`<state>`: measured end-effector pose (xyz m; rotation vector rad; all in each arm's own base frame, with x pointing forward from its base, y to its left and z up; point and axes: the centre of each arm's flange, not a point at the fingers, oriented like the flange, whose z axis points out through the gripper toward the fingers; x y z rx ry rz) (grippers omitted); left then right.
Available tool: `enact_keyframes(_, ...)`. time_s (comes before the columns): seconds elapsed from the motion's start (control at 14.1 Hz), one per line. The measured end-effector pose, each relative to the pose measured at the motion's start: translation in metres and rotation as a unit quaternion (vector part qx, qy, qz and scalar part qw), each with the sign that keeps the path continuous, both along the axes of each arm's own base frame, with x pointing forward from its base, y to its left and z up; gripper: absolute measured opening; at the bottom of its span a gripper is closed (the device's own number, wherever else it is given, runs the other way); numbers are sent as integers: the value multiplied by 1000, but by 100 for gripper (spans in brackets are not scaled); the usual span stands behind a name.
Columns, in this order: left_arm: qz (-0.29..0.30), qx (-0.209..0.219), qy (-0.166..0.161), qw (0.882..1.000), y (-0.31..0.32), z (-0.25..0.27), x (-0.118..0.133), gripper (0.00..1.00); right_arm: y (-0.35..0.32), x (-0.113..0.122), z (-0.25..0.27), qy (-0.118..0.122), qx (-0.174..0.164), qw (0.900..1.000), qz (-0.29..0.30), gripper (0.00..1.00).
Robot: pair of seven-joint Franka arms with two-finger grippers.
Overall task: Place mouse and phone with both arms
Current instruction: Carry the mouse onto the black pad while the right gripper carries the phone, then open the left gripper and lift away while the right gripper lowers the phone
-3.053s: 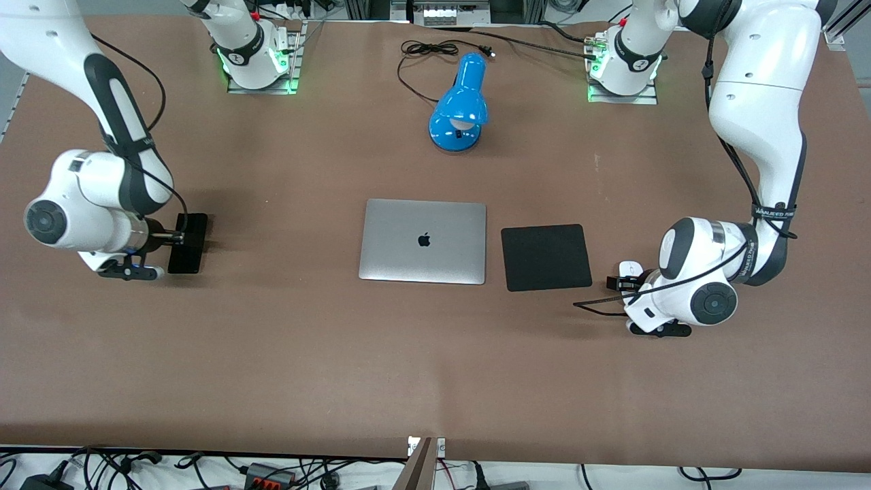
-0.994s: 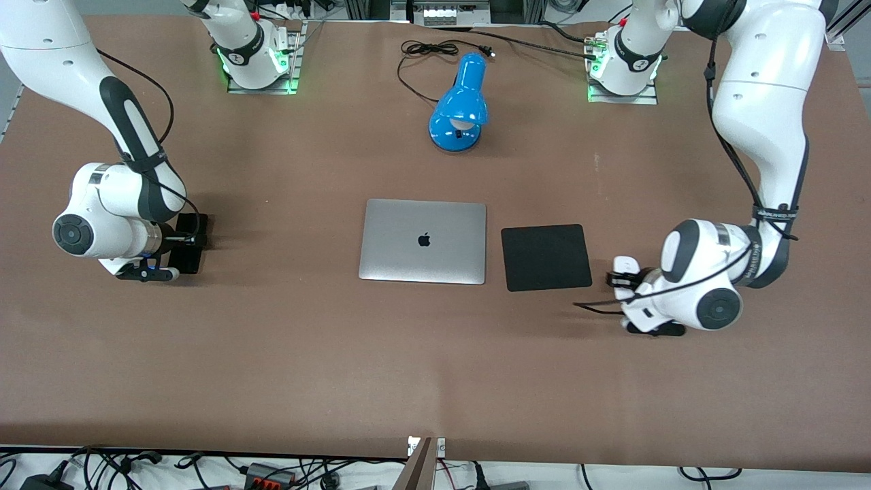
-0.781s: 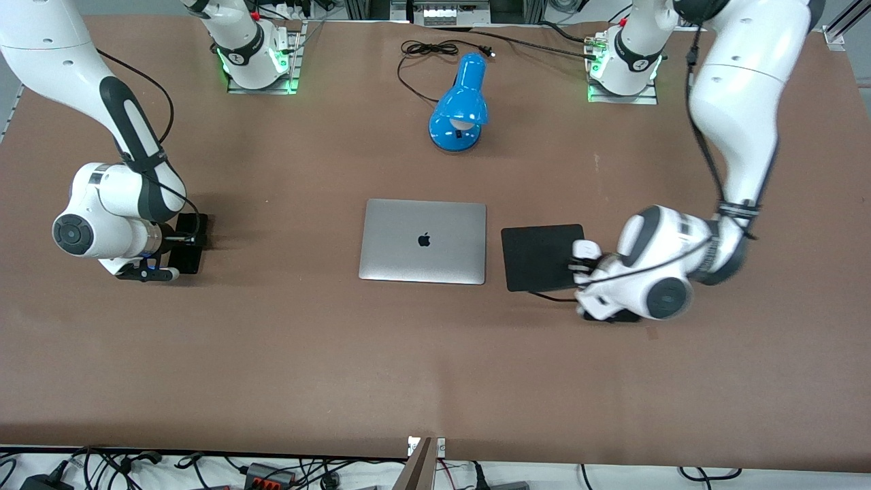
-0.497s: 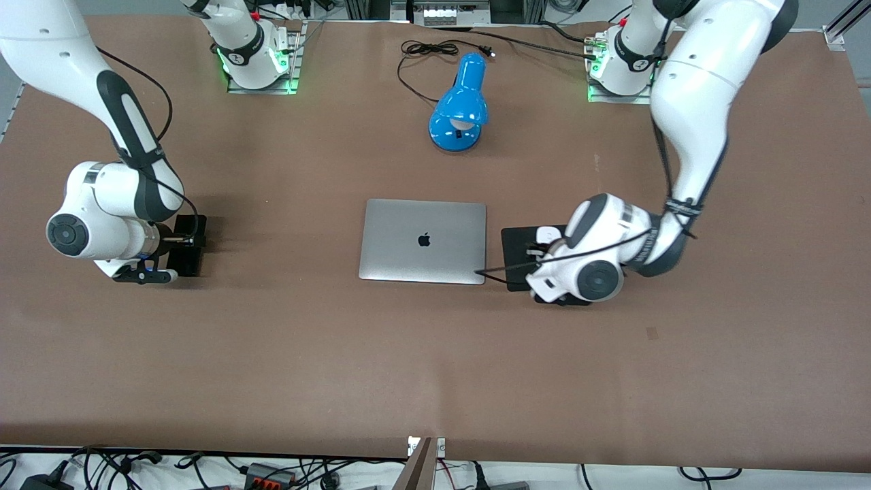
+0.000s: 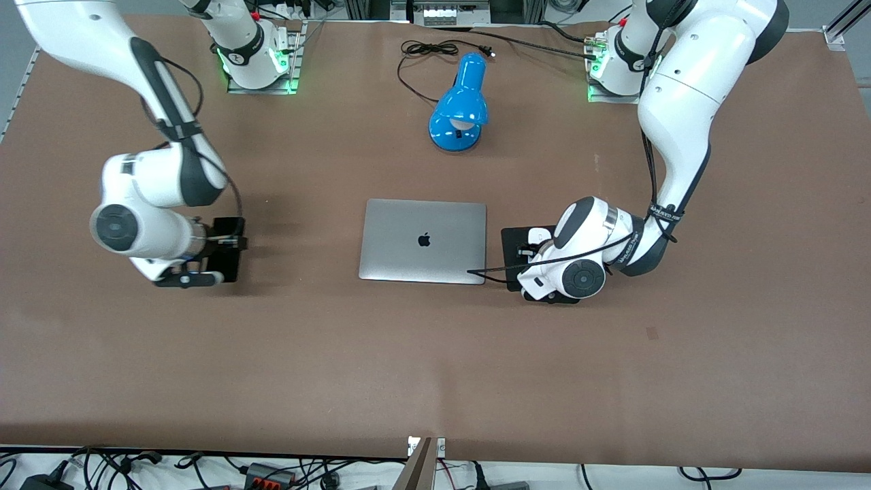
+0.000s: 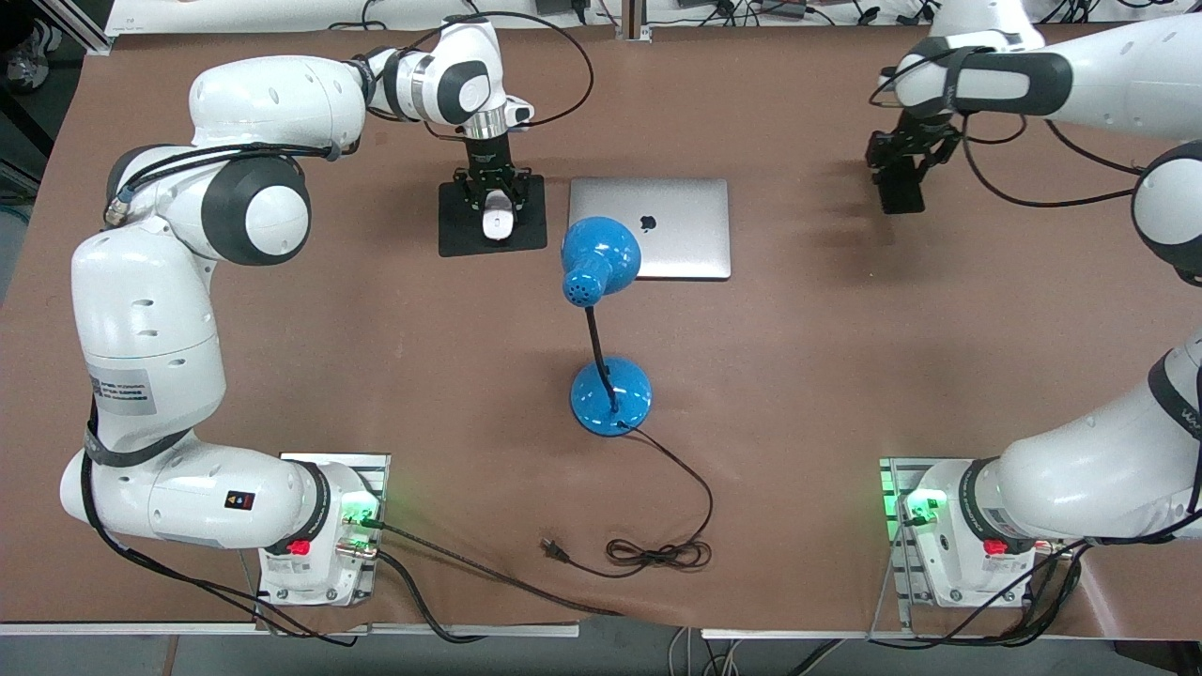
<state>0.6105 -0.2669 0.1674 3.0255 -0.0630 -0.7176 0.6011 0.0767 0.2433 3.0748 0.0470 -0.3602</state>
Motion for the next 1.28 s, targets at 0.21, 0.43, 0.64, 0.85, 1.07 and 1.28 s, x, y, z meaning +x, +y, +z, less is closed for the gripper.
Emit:
enact_keyframes(0.21, 1, 1, 0, 1000, 1, -1, 0, 79, 51, -3, -14, 6, 6, 1000, 2, 78)
enact_keyframes(0.43, 10, 3, 1, 1000, 14, 6, 8, 100, 82, 0, -27, 14, 25, 1000, -8, 78)
enact_keyframes(0.64, 35, 15, 15, 999, 57, 52, 33, 100, 112, 0, -38, 6, 27, 999, -17, 78)
enact_keyframes(0.85, 81, 23, 21, 996, 132, 111, 60, 100, 136, -4, -56, 6, 25, 1000, -18, 78)
enact_keyframes(1.07, 110, 24, 16, 994, 184, 171, 65, 100, 154, -10, -61, 7, 18, 999, -34, 78)
enact_keyframes(1.28, 111, 34, -39, 993, 185, 283, 47, 100, 172, -16, -60, 5, 14, 999, -38, 78)
